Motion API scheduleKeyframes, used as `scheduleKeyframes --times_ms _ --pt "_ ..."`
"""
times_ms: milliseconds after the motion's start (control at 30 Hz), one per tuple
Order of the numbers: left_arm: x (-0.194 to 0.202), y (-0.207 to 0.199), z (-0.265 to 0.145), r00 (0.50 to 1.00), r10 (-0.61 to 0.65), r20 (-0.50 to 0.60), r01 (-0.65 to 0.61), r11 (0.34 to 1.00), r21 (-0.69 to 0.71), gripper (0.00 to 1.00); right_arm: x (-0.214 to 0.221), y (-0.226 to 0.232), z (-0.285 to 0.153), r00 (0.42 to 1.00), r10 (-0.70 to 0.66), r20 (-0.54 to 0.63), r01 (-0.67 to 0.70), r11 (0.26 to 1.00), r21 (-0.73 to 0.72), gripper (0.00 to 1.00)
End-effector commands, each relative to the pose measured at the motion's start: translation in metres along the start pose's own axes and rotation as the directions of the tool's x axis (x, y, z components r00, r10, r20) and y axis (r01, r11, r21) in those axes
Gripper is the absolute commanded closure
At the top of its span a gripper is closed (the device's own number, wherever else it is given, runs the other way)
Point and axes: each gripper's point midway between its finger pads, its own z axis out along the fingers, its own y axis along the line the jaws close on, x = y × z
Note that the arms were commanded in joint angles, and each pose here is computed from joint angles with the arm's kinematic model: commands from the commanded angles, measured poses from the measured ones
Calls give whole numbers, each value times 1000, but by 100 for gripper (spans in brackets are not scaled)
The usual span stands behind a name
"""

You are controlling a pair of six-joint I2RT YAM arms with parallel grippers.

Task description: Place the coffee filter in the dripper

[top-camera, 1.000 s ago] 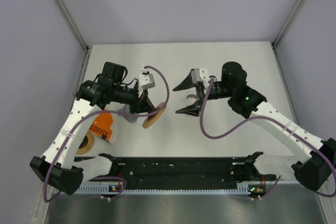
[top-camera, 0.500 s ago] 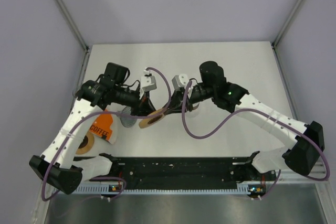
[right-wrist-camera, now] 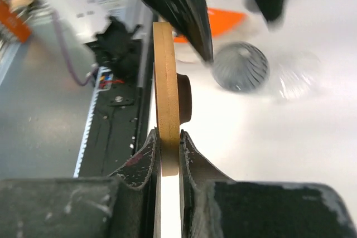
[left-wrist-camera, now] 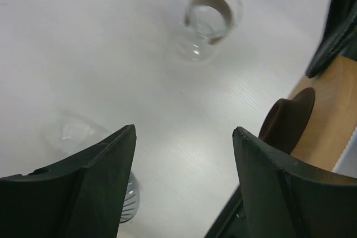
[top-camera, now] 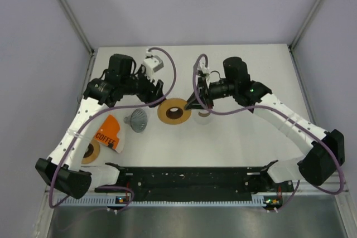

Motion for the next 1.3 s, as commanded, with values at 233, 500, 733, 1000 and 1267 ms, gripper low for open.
scheduleKeyframes --times_ms 233,500,733,1000,1267 --pt "-67 104 -21 960 -125 251 213 908 -361 24 42 -93 -92 788 570 235 -612 678 408 100" --pt "-43 105 -4 964 -166 206 229 914 -334 25 69 -106 -119 600 731 325 -800 547 246 100" --pt "-36 104 -3 969 -155 190 212 918 -335 25 86 -102 -120 540 777 324 -842 504 192 100" --pt "-31 101 0 971 -161 178 211 924 -319 26 112 -111 -121 487 811 324 -873 447 195 100" --pt "-31 98 -4 973 -142 182 196 926 -322 26 137 -125 -123 455 835 309 -883 381 272 92"
